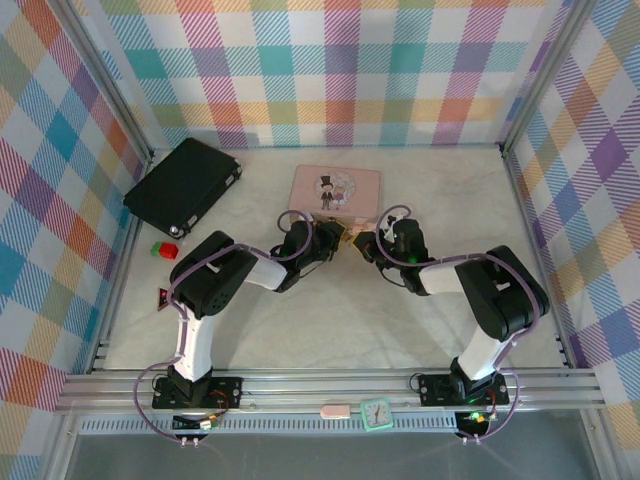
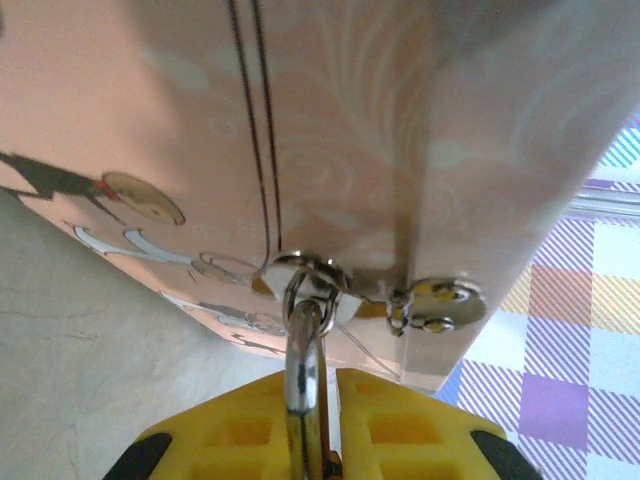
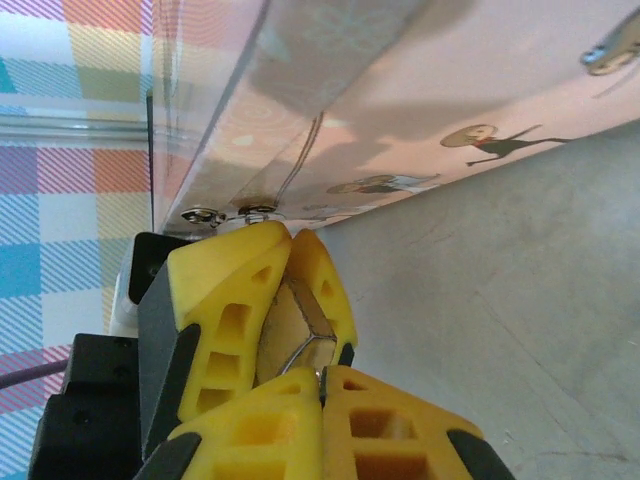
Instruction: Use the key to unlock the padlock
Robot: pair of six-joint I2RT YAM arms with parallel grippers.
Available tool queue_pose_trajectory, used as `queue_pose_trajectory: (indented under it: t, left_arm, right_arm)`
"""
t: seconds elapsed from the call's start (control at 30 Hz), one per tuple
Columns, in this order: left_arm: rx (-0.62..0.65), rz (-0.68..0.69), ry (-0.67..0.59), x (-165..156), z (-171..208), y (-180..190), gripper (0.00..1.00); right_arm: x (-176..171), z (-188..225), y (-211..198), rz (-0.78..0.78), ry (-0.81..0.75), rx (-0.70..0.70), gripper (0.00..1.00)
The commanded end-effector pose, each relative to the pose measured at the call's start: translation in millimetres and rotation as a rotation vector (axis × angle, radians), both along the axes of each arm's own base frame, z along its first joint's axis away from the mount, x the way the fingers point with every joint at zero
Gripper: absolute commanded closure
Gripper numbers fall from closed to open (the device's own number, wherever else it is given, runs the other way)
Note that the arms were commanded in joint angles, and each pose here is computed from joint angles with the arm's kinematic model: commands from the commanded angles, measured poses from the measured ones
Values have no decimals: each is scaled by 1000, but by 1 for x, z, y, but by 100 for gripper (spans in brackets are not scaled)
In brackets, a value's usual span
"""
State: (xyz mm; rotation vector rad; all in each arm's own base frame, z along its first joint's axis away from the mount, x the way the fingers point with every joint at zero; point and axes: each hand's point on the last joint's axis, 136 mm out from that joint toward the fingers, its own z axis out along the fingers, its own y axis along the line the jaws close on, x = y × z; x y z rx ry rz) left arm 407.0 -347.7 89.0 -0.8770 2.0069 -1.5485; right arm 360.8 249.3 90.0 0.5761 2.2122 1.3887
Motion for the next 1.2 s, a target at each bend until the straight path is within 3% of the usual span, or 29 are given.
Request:
queue_pose_trajectory:
  t: [0.0,0.37,0.53,0.67,0.93,1.07,1.17]
  left_arm:
    - [-189,-272,-145,-45,73,-58,100]
    - [-202,-277,-172,-47,75,-55,100]
    - [-170,-218,-185,-26,66,-47,100]
    - [-134,-203,-192,-18,64,-42,100]
    - [-105,-194,-184,-14,62,-40,100]
    - [-103,-189,-180,-14,62,-39,100]
    - [-101,-185,-178,-14,62,-38,100]
  right_arm:
    - [5,26,26,103,-80,55,100]
    - [11,20,16,74,-32,81,99]
    - [-4,14,3,94,-27,-16,64]
    - [-21,12,-8,126,-34,-115,54]
    - [-32,19,-15,130,-70,-129,54]
    - [-33,13,-17,115,-58,-124,65]
    - [-32,13,-16,100,-55,-100,67]
